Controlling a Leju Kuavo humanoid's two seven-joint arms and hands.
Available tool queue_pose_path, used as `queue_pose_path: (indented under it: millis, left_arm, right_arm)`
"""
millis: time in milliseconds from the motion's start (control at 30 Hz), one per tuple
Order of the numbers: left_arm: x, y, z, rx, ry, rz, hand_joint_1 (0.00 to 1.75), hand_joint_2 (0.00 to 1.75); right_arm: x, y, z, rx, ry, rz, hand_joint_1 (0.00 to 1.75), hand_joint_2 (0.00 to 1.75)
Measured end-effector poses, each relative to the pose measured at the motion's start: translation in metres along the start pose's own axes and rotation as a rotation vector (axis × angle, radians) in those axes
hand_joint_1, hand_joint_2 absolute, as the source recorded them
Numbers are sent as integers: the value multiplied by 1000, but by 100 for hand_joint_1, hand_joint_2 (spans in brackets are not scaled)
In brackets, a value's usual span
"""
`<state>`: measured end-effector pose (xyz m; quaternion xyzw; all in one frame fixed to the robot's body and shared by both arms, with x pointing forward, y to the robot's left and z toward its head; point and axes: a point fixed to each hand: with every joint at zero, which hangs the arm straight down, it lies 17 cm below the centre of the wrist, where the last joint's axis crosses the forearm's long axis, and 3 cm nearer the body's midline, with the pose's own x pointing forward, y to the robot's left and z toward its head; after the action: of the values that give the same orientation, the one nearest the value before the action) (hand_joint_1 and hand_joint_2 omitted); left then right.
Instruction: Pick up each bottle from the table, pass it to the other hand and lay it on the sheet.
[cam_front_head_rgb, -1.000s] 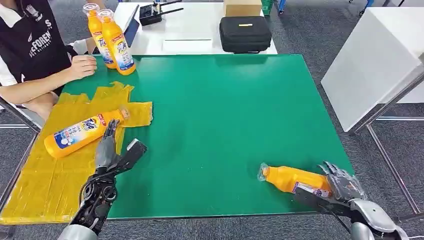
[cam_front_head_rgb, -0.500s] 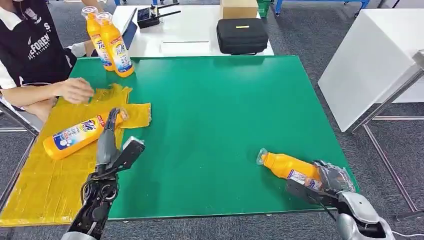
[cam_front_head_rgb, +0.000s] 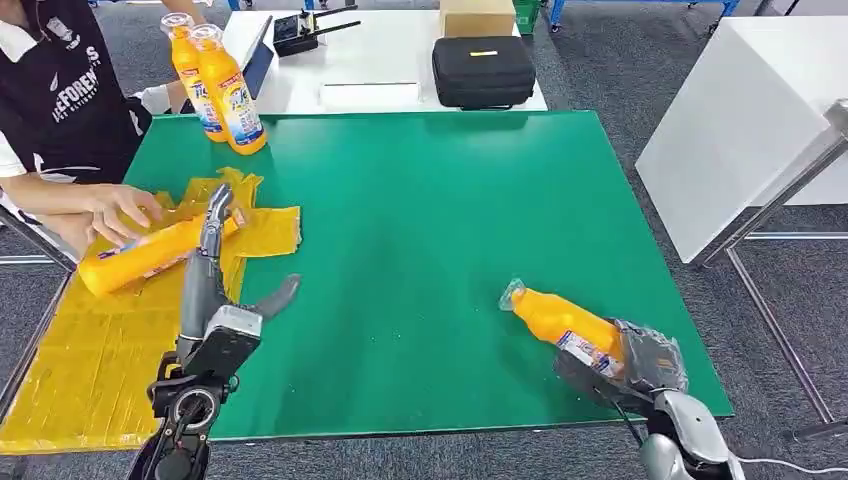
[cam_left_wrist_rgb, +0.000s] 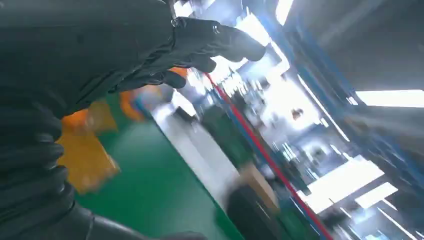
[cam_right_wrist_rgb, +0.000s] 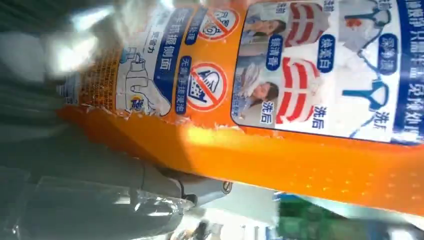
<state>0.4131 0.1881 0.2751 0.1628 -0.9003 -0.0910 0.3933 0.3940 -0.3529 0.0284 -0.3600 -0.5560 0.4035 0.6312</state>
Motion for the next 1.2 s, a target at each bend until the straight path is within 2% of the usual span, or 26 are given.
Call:
queue_pose_path:
  millis: [133,333,533,633,767,900,1033,1200]
  left_arm:
    - [28,-31,3,-142,-20,262,0,175]
    - [48,-67,10,-314,-5,474,0,175]
    - [51,-82,13,-381,20,556,0,175]
    - [54,-93,14,-432,39,625,0,175]
    - [58,-106,15,-479,47,686,0,175]
    - [60,-121,13,-516,49,706,0,175]
    - [59,-129,11,-532,57,722,0,175]
    - [54,-134,11,-531,77,741,0,175]
  right_arm:
    - [50,-30,-3,-156,-130,-254,175,175]
    - [92,-70,-8,-334,-234,-441,175,175]
    - [115,-85,-8,-402,-298,-558,175,175]
    - [132,-98,-10,-431,-360,-674,175,175]
    - [166,-101,-12,-394,-462,-809,175,175]
    - [218,-90,-7,-272,-635,-961,175,175]
    - [269,-63,1,-144,-749,-996,175,175]
    - [322,-26,8,12,-825,-992,175,175]
